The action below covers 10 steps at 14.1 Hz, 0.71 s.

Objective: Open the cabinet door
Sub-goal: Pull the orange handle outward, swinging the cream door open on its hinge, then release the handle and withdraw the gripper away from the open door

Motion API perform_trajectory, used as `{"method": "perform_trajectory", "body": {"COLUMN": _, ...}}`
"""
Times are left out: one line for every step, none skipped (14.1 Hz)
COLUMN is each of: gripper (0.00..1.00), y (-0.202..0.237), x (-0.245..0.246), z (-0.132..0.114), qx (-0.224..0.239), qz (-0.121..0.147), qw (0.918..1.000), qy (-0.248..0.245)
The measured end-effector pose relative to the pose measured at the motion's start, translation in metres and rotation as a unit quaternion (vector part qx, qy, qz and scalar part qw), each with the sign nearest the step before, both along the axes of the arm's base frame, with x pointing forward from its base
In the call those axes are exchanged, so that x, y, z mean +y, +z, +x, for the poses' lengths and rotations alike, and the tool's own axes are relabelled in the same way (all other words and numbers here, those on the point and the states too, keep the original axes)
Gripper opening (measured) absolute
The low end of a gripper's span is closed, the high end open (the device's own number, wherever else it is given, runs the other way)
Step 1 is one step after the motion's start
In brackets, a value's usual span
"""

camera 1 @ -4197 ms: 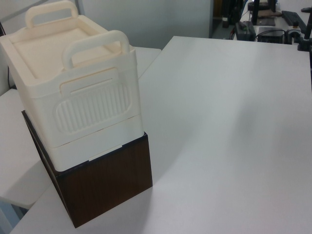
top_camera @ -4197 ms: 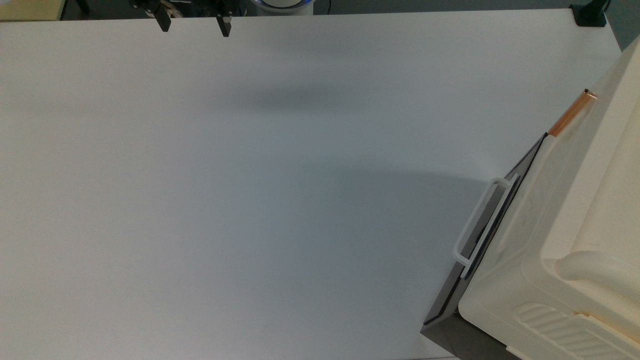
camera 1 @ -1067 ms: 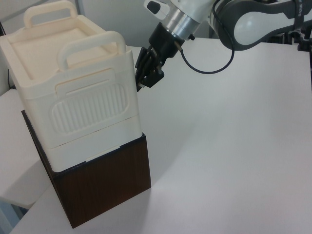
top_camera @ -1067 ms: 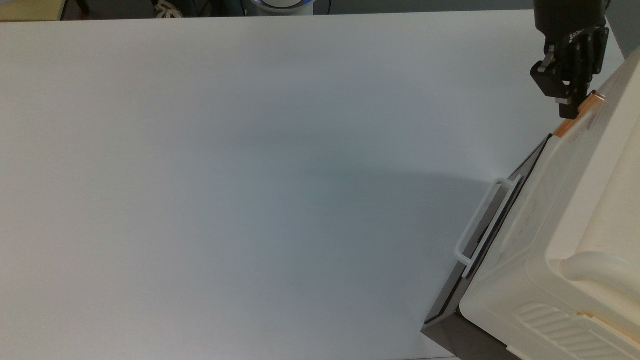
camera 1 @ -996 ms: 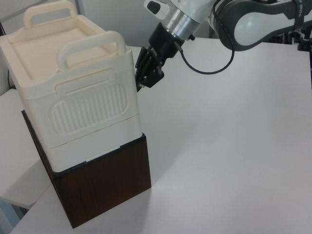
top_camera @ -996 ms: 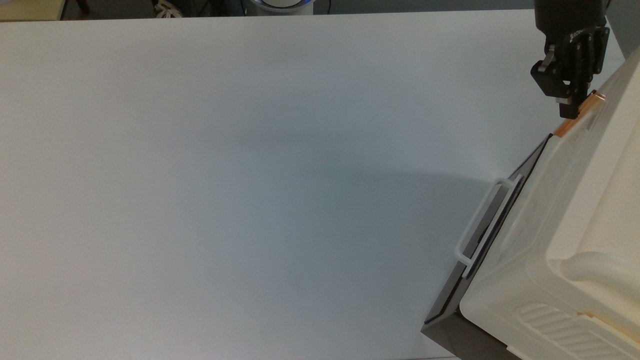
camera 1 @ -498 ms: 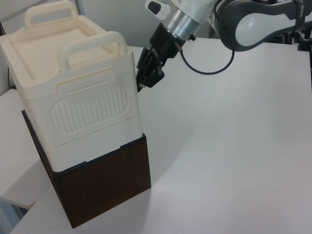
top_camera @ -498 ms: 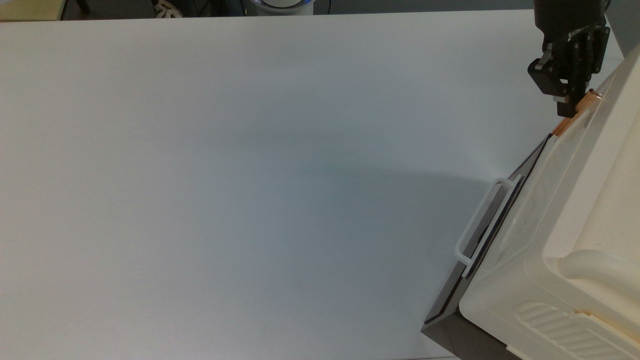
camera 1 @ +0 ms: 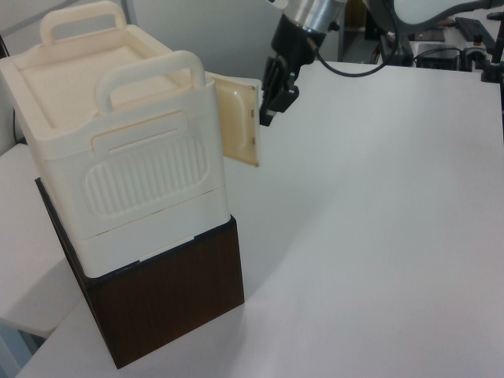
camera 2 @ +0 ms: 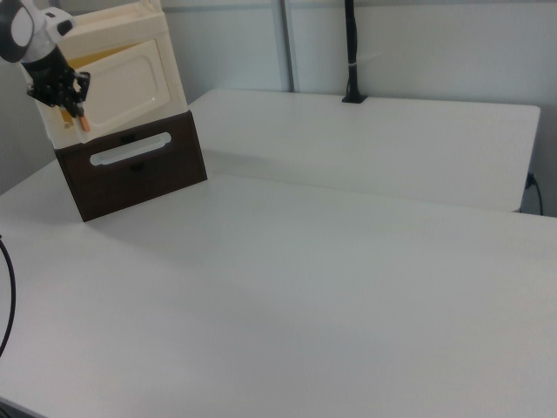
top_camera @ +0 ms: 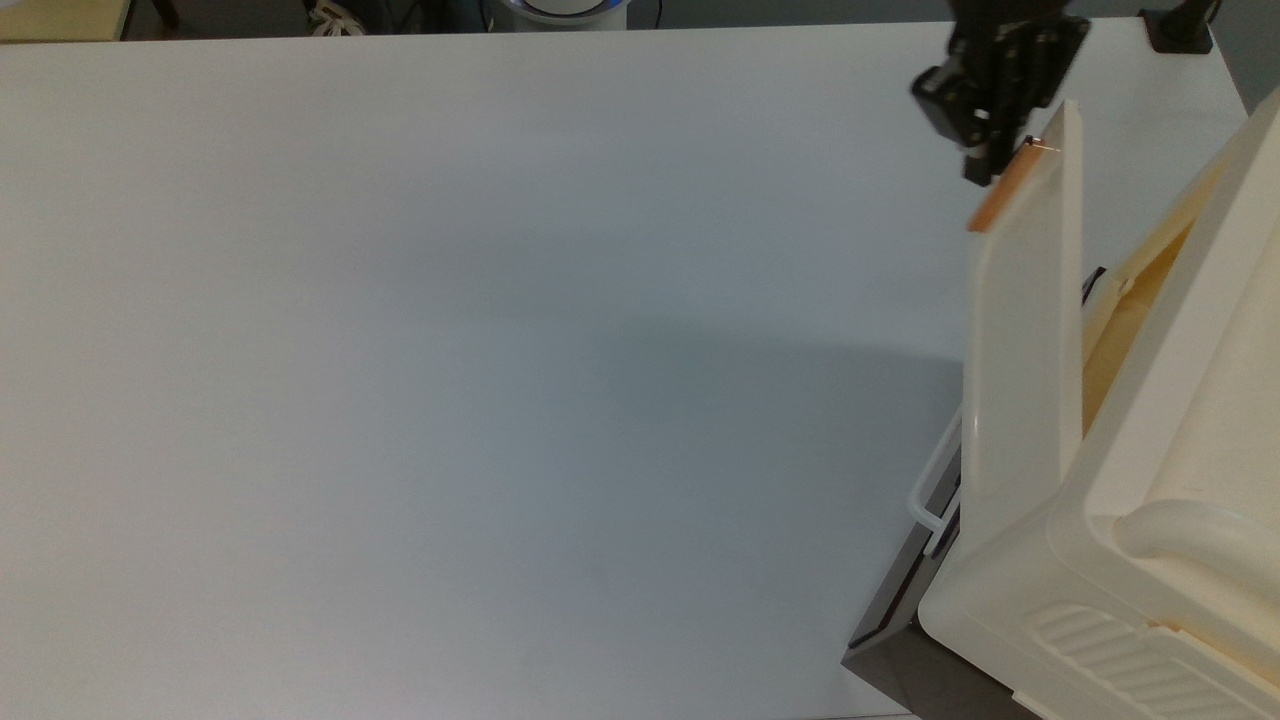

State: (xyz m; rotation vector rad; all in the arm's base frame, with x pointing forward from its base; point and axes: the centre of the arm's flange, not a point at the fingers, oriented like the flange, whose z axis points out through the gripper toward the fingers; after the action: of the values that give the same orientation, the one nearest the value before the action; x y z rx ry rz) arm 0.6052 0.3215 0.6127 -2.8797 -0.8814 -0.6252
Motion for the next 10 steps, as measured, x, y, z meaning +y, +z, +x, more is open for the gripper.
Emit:
{"method": "perform_trajectory", "body": {"gripper": 0.12, "y": -0.005, "x": -0.023, "z": 0.003, "qx": 0.023, "qz": -0.010, "qw": 0.9995, "qy": -0.017}}
{"method": "perform_trajectory", "body": {"gripper": 0.14, "y": -0.008, "x": -0.038, "z": 0.007, "qx": 0.032, "qz": -0.013, "qw": 0.9990, "qy": -0.028}}
{"method": "perform_trajectory", "body": {"gripper": 0.21, "y": -0.011, "x": -0.057, "z": 0.011, "qx": 0.040, "qz": -0.015, "qw": 0.9982, "qy": -0.043}}
{"method": "perform_trajectory", "body": {"gripper": 0.30, "y": -0.012, "x": -0.078, "z": 0.015, "qx": 0.049, "qz": -0.018, "qw": 0.9969, "qy": -0.058}}
{"method": "perform_trajectory", "body": {"gripper": 0.41, "y": -0.011, "x": -0.101, "z": 0.018, "qx": 0.058, "qz": -0.021, "qw": 0.9953, "qy": -0.075}}
{"method": "perform_trajectory", "body": {"gripper": 0.53, "y": -0.008, "x": -0.137, "z": 0.020, "qx": 0.071, "qz": -0.025, "qw": 0.9920, "qy": -0.101}}
{"method": "perform_trajectory", "body": {"gripper": 0.64, "y": -0.007, "x": -0.160, "z": 0.021, "qx": 0.080, "qz": -0.028, "qw": 0.9893, "qy": -0.118}}
{"method": "perform_trajectory", "body": {"gripper": 0.74, "y": -0.007, "x": -0.183, "z": 0.022, "qx": 0.090, "qz": -0.034, "qw": 0.9861, "qy": -0.135}}
{"method": "perform_trajectory", "body": {"gripper": 0.85, "y": -0.008, "x": -0.207, "z": 0.024, "qx": 0.099, "qz": -0.043, "qw": 0.9823, "qy": -0.153}}
{"method": "perform_trajectory", "body": {"gripper": 0.95, "y": -0.010, "x": -0.231, "z": 0.025, "qx": 0.107, "qz": -0.049, "qw": 0.9782, "qy": -0.171}}
